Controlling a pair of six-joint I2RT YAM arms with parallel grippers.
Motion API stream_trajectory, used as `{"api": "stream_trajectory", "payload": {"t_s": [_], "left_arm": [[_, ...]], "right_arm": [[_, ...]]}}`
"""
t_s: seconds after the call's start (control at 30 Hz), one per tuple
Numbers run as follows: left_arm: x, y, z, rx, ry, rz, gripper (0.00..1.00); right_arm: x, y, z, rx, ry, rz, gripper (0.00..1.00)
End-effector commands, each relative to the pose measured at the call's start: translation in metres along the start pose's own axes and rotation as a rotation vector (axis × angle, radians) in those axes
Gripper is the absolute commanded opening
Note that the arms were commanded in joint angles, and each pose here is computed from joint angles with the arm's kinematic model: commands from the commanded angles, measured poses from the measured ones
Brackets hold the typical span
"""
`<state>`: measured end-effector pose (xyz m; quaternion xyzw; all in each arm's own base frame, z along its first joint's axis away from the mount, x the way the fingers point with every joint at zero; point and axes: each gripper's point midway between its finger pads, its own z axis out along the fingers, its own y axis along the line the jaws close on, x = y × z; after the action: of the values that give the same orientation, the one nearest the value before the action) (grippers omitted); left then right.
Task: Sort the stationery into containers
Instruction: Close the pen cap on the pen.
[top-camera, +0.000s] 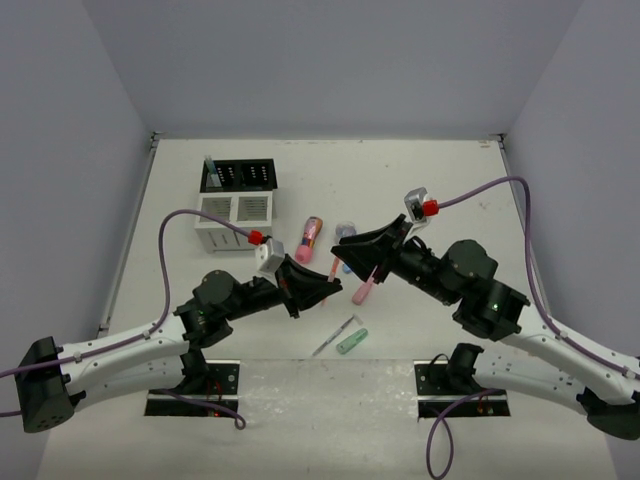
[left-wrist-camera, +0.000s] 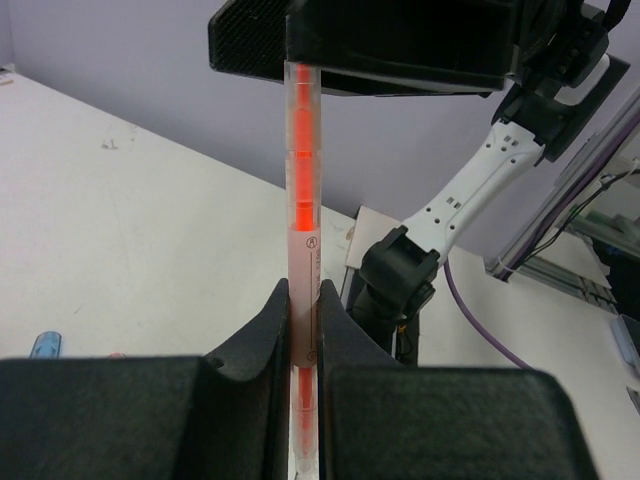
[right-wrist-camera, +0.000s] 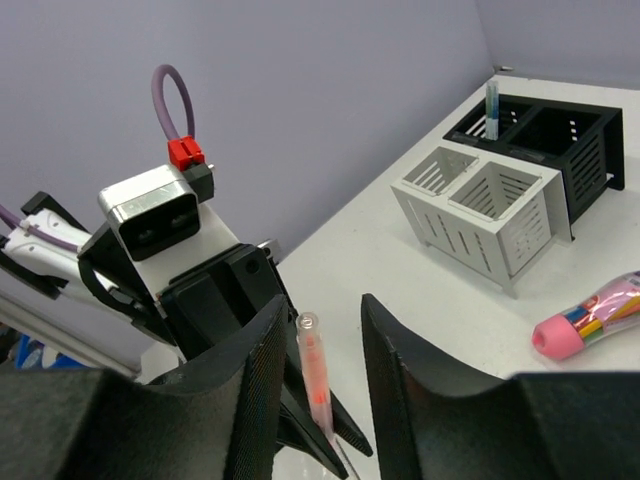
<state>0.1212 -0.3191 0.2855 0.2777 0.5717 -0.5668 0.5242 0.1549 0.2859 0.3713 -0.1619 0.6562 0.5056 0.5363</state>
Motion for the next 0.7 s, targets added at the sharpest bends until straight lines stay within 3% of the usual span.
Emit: {"api": "stream_trajectory", "payload": {"t_s": [0.0, 0.03, 0.1, 0.37, 0.67], "left_arm": [[-0.013, -0.006, 0.002, 0.033, -0.044, 0.046, 0.0], [-0.012, -0.005, 0.002, 0.031, -0.04, 0.045, 0.0], [-0.013, -0.003, 0.003, 0.022, -0.041, 0.046, 0.0], [-0.027, 0.005, 0.004, -0.041, -0.081, 0.059, 0.0], [-0.082, -0.001, 0.007, -0.066, -0.174, 0.244, 0.0]], "right_arm": [[-0.014, 0.011, 0.001, -0.024, -0.021, -0.013, 0.26], [-0.014, 0.011, 0.001, -0.025, -0.02, -0.015, 0.13], [-0.012, 0.009, 0.001, -0.019, -0.018, -0.01, 0.0], [0.004, 0.003, -0.001, -0.02, 0.012, 0.0, 0.0], [0.071, -0.018, 0.007, 0.012, 0.169, 0.06, 0.0]]}}
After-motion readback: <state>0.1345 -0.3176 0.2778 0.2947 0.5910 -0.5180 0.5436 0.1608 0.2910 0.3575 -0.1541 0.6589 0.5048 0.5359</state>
